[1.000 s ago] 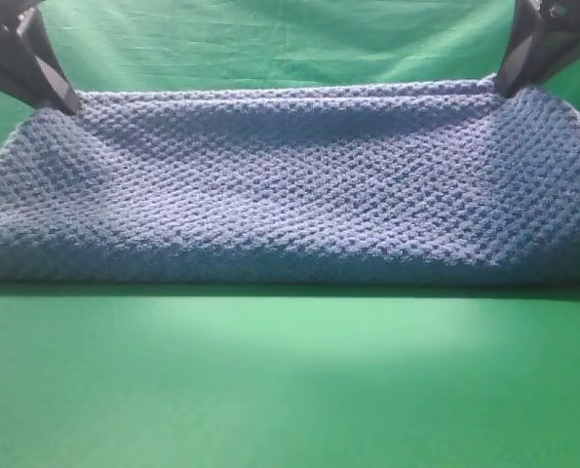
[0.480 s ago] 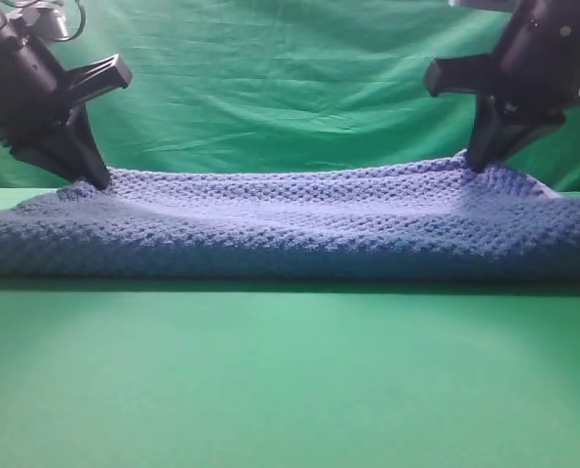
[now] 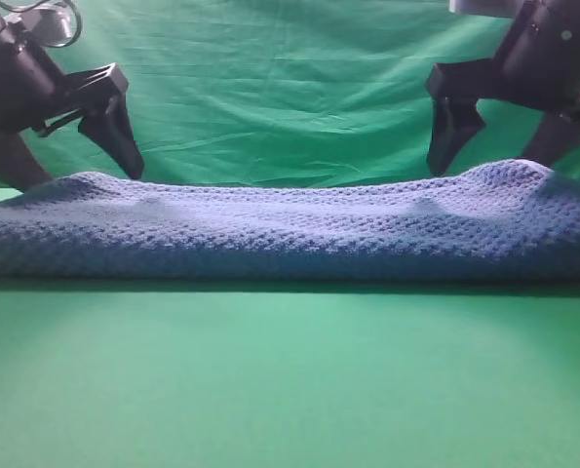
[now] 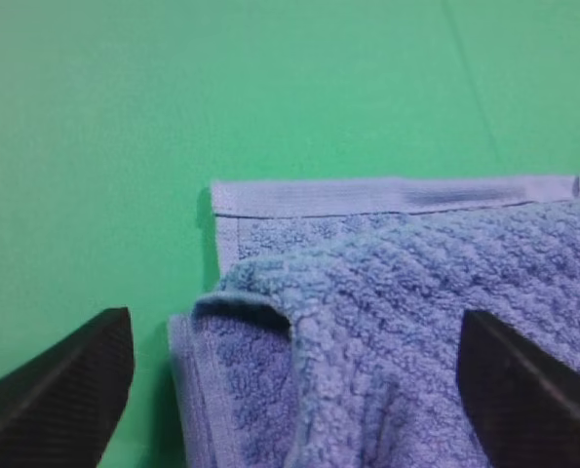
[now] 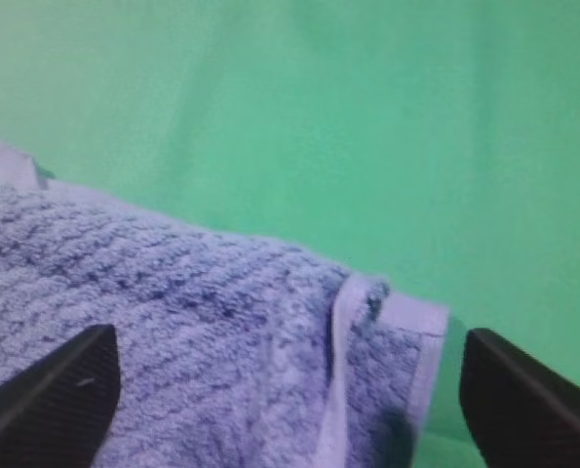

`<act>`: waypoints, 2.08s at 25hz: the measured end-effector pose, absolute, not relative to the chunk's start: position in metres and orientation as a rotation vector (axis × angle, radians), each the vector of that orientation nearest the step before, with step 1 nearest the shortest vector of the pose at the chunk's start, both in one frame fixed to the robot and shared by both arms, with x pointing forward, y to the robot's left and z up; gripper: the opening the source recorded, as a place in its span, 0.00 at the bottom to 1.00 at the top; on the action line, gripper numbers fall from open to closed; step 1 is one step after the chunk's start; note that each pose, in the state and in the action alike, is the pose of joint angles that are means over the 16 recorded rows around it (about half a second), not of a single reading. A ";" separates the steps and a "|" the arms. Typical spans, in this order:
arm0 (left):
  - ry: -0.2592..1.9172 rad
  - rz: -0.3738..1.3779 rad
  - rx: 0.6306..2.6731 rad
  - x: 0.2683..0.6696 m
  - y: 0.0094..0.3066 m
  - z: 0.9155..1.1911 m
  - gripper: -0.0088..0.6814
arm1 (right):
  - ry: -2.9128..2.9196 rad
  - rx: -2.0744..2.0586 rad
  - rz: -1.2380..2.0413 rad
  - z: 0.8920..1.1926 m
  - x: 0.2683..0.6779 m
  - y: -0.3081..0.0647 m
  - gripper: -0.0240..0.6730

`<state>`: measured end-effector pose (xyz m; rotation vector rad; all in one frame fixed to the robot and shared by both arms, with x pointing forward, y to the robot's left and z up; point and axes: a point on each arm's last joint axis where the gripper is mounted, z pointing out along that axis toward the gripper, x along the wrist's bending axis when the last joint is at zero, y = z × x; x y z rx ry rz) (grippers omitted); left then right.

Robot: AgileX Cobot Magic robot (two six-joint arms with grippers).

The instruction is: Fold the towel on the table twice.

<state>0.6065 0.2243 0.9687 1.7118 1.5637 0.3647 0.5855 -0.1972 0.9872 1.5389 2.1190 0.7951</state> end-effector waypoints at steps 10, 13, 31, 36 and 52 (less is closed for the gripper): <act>1.335 0.451 1.607 0.571 0.223 1.063 0.56 | 2.121 1.540 0.814 1.087 0.559 -0.213 0.53; 1.247 0.462 1.574 0.550 0.222 1.096 0.41 | 2.114 1.520 0.836 1.118 0.541 -0.218 0.36; 1.149 0.506 1.597 0.394 0.243 1.188 0.01 | 1.984 1.378 1.022 1.215 0.402 -0.249 0.03; 1.169 0.537 1.605 0.355 0.252 1.183 0.01 | 1.940 1.325 1.081 1.214 0.361 -0.258 0.03; 1.073 0.682 1.524 0.252 0.271 1.119 0.01 | 1.791 1.071 1.258 1.147 0.256 -0.279 0.03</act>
